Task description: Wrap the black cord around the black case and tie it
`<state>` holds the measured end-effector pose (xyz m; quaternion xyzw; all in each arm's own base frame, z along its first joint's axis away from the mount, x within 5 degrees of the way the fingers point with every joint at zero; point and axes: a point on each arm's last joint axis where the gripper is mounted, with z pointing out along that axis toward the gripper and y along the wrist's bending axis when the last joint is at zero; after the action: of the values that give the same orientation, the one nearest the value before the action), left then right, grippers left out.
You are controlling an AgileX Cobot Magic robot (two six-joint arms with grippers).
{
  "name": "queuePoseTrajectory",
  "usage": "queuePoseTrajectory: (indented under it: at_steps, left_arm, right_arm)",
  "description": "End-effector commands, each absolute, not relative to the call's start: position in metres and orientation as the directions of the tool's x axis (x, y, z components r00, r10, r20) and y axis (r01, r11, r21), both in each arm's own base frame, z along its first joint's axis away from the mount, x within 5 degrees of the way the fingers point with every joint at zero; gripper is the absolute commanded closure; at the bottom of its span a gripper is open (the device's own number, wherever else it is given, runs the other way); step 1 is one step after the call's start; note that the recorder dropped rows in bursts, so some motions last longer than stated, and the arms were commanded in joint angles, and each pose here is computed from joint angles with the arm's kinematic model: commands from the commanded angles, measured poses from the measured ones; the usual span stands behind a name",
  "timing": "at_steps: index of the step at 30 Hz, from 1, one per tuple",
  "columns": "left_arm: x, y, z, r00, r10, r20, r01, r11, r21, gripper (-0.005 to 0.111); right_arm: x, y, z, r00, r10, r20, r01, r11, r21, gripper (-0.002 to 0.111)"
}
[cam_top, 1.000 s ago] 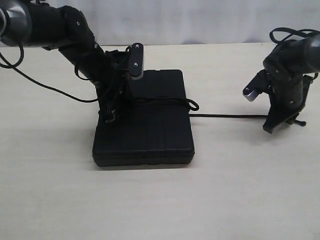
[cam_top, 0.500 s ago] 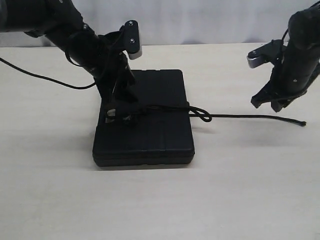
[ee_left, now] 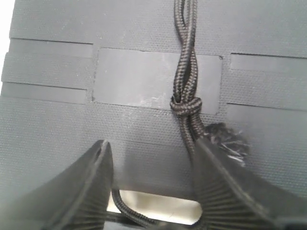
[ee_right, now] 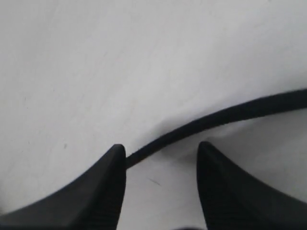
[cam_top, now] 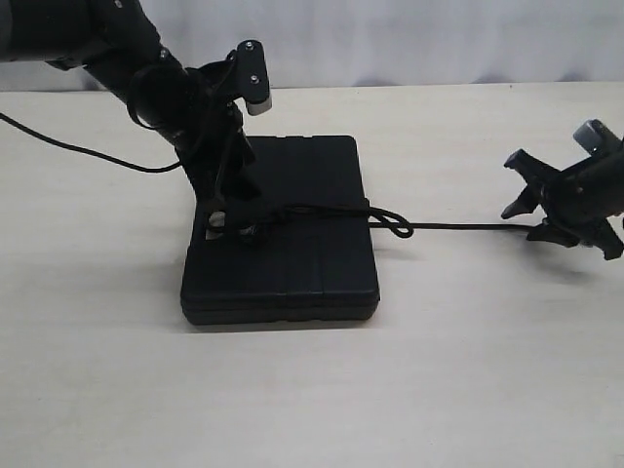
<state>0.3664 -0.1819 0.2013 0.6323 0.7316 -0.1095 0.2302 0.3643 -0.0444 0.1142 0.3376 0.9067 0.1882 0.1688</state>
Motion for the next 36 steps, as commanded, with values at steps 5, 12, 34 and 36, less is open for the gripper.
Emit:
queuePoseTrajectory:
  at_steps: [5,12,34,36]
  left_arm:
    - [0.367,-0.182,0.206,-0.125,0.861,-0.494,0.968,0.216,0.130,0.058]
    - [0.367,-0.182,0.206,-0.125,0.861,-0.494,0.968,0.216,0.130,0.058]
    - [0.365,-0.181,0.206,-0.127,0.865,-0.486,0.971,0.208,0.116,0.058]
    - [0.365,-0.181,0.206,-0.127,0.865,-0.486,0.971,0.208,0.116,0.058]
  right_arm:
    - [0.391,-0.022,0.086,-0.821,0.541,-0.182,0.451,0.810,0.373,0.066]
    - [0.431,0.013,0.083,-0.940,0.288,-0.184,0.262,0.953,0.154,0.069]
    - [0.453,0.069,0.063,-0.983,-0.172,-0.069,-0.156,0.968,-0.195,0.104]
    - [0.451,0.068,0.061,-0.973,-0.226,-0.049,-0.213,0.958,-0.193,0.104]
